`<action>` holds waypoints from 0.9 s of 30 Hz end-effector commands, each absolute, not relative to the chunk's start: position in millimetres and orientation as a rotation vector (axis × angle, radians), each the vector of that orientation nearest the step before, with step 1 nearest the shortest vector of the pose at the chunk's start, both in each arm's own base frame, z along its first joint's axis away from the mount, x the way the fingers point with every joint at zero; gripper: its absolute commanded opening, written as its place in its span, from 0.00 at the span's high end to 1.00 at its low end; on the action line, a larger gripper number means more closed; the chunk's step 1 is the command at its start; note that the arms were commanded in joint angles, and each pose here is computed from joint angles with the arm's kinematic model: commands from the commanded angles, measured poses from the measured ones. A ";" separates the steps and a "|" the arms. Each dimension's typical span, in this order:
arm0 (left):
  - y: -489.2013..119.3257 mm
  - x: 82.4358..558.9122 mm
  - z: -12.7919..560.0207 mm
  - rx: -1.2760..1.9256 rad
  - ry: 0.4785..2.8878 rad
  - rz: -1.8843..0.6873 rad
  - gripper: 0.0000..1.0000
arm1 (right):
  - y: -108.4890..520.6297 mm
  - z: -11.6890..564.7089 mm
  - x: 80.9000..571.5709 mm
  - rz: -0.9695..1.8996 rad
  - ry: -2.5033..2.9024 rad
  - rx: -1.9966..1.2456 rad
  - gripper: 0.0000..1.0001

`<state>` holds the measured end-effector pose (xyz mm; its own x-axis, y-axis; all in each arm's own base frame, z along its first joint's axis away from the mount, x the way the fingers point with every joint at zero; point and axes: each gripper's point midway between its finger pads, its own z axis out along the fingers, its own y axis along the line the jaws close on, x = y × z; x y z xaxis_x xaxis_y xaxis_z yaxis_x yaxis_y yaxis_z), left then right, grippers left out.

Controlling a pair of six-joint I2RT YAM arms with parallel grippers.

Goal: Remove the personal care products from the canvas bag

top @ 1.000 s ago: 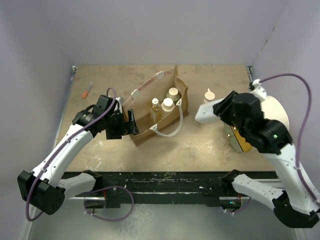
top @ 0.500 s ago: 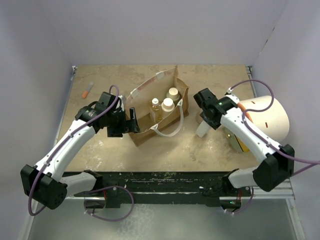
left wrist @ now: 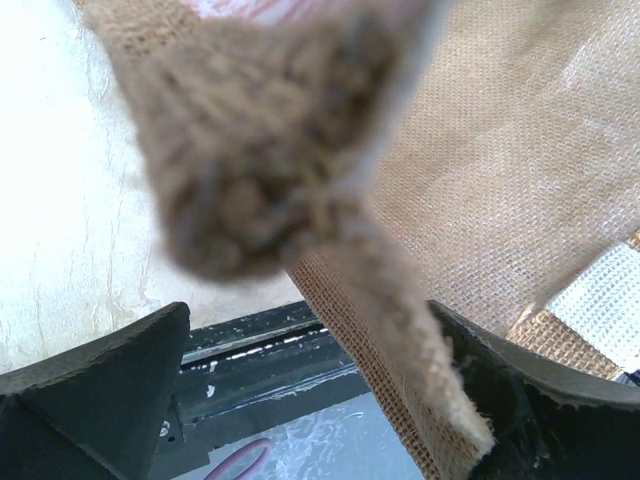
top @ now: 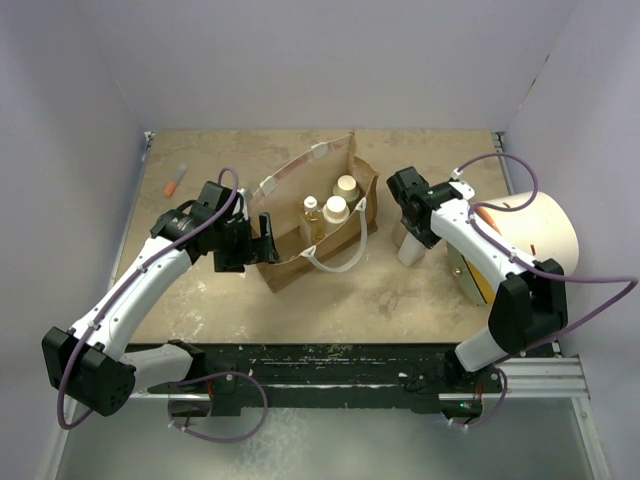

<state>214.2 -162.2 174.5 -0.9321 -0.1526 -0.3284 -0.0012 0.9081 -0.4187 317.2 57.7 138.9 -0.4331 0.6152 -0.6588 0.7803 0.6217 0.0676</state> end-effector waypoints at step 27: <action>-182.6 200.1 169.0 -0.063 2.714 -0.806 0.01 | 154.3 332.1 303.4 0.593 1.893 0.042 0.00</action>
